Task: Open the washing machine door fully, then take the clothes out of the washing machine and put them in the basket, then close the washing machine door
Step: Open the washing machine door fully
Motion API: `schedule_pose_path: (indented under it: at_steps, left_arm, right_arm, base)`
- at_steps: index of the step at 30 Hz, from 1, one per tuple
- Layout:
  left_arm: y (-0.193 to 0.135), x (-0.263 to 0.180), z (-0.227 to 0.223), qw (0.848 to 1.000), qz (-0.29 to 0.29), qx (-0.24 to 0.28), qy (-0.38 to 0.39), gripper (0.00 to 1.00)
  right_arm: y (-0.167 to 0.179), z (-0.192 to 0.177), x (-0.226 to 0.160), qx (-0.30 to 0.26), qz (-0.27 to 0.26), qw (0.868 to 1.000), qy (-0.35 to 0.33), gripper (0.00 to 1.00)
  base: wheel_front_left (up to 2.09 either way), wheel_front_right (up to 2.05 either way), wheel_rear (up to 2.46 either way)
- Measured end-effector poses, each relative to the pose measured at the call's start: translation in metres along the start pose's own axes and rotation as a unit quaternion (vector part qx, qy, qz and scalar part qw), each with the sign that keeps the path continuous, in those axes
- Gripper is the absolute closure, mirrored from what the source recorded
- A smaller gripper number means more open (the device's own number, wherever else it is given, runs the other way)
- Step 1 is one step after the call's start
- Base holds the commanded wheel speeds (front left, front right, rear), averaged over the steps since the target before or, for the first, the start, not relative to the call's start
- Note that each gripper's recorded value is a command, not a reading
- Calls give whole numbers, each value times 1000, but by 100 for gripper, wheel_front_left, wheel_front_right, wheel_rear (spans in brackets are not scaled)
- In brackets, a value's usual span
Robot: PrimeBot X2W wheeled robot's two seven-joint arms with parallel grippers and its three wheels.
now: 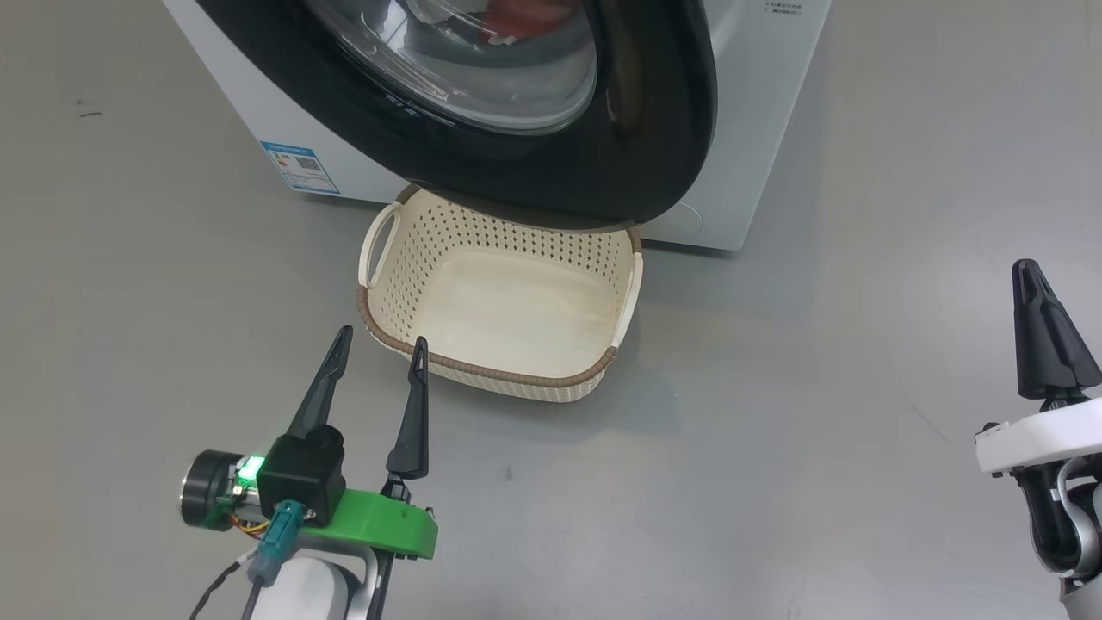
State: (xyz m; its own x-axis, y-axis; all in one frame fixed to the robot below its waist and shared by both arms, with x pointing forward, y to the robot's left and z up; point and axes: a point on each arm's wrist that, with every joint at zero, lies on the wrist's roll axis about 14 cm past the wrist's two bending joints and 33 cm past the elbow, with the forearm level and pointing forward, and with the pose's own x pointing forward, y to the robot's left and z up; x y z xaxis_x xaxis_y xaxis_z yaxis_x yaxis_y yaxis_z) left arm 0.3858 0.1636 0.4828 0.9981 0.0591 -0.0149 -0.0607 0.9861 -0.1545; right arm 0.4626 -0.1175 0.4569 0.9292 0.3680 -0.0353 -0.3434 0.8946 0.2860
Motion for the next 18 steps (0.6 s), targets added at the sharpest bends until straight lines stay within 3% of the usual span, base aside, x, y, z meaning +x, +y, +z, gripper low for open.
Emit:
schedule_pose_path:
  at_steps: [4,10,15,18]
  left_arm:
    - [-4,-1,-4,1000,-4,-14,7,0]
    - [-8,-3,-7,1000,-9,-18,14,0]
    - [-7,-5,-8,1000,-5,-25,16,0]
    - [-7,-6,-11,999,-2,-31,22,0]
  right_arm:
    - [2,0,6,34,0,999,-6,100]
    - [0,3,29,175,-24,984,-15,100]
    - [5,14,57,299,-17,954,-18,100]
    - [11,21,74,343,3,939,-9,100]
  base:
    - [0,0,0]
    - [0,0,0]
    - [0,0,0]
    - [0,0,0]
